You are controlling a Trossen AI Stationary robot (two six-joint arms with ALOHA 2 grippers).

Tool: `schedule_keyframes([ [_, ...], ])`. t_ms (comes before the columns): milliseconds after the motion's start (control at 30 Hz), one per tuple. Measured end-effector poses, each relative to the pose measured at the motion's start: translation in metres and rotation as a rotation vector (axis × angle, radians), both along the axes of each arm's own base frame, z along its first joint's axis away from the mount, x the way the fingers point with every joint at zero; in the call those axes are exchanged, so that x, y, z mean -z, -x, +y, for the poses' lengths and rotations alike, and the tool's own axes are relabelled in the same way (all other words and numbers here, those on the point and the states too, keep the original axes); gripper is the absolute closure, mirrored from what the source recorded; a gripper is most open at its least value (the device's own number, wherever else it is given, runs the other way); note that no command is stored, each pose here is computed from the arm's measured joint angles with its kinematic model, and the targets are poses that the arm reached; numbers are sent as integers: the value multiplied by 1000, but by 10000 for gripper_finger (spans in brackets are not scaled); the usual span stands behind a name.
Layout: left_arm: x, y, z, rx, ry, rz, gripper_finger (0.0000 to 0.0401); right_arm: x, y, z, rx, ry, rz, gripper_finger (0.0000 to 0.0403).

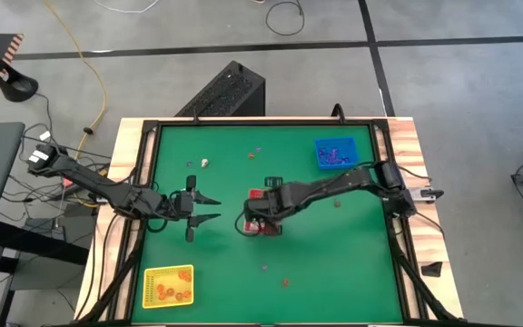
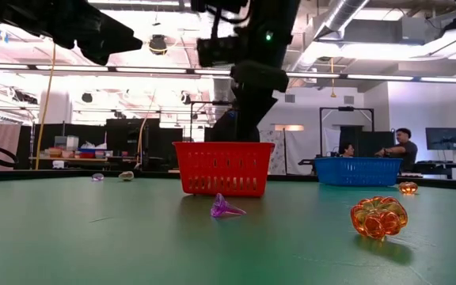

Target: Sort Halloween decoration

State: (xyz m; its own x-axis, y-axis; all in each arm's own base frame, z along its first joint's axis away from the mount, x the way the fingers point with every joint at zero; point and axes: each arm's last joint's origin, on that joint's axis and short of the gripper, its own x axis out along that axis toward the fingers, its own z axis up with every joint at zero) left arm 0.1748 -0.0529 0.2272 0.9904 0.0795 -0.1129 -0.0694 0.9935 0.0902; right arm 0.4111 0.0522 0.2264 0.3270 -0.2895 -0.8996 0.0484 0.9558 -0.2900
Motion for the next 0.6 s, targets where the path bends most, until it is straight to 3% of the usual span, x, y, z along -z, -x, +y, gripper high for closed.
schedule_keyframes([
  [200,1,0,0,0,-5,13,260,2,9,-5,15,-1,93,230],
  [400,1,0,0,0,0,13,260,-4,41,11,3,-50,267,230],
  [600,2,0,0,4,8,20,260,-24,103,1,163,-116,101,246],
])
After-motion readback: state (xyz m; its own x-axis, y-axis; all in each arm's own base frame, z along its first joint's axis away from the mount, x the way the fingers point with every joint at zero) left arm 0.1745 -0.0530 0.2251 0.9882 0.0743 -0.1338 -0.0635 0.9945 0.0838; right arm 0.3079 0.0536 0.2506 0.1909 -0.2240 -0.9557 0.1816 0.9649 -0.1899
